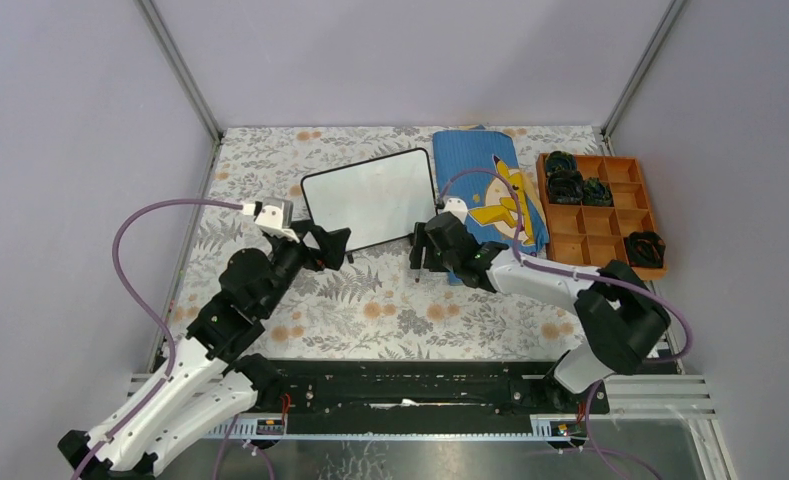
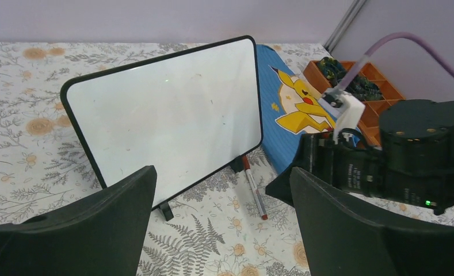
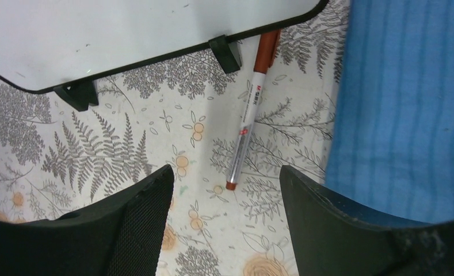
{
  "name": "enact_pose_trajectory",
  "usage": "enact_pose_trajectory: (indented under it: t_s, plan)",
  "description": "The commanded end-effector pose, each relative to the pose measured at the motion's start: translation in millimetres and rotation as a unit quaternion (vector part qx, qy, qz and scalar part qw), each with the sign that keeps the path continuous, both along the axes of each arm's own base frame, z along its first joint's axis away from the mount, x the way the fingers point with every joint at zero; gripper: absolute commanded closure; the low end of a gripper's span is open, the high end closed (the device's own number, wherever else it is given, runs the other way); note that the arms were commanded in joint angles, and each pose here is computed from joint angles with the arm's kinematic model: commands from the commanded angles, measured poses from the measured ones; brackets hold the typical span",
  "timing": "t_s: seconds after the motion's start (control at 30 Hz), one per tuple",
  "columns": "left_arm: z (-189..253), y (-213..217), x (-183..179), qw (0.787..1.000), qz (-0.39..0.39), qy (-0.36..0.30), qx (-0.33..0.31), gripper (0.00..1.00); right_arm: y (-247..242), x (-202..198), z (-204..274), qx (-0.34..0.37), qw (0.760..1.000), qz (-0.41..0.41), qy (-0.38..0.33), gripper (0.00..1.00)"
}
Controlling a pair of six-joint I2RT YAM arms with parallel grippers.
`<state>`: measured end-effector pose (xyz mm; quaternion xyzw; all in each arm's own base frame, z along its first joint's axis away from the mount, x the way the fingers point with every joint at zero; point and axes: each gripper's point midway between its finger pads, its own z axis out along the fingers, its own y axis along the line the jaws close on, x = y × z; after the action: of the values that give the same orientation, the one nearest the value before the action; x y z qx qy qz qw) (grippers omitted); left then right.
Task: Write a sentence on the whiteboard
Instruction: Open the whiteboard marker at the center of the board.
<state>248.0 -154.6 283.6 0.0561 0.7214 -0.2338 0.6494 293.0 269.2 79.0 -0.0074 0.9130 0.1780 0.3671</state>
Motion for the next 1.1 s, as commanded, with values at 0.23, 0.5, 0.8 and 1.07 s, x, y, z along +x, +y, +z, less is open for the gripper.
enact_pose_trajectory:
  t_s: [0.23, 0.5, 0.8, 1.07]
  plan:
    - [15.9, 7.9, -4.0, 0.999, 0.008, -0.036, -0.012, 0.07, 19.1, 20.1, -27.7, -0.024, 0.999, -0.024, 0.039, 0.36]
    - [13.5, 7.2, -2.7, 0.999, 0.009, -0.03, -0.009, 0.08, 14.8, 21.7, -48.3, -0.058, 0.997, -0.02, 0.051, 0.45]
    - [10.4, 7.7, -1.1, 1.0, 0.013, -0.026, -0.004, 0.08, 6.5, 16.7, -58.1, -0.095, 0.994, 0.007, 0.053, 0.64]
    - [7.5, 6.1, 0.2, 1.0, 0.012, -0.021, 0.001, 0.08, -8.8, -7.2, -65.4, -0.112, 0.99, 0.04, 0.072, 0.77]
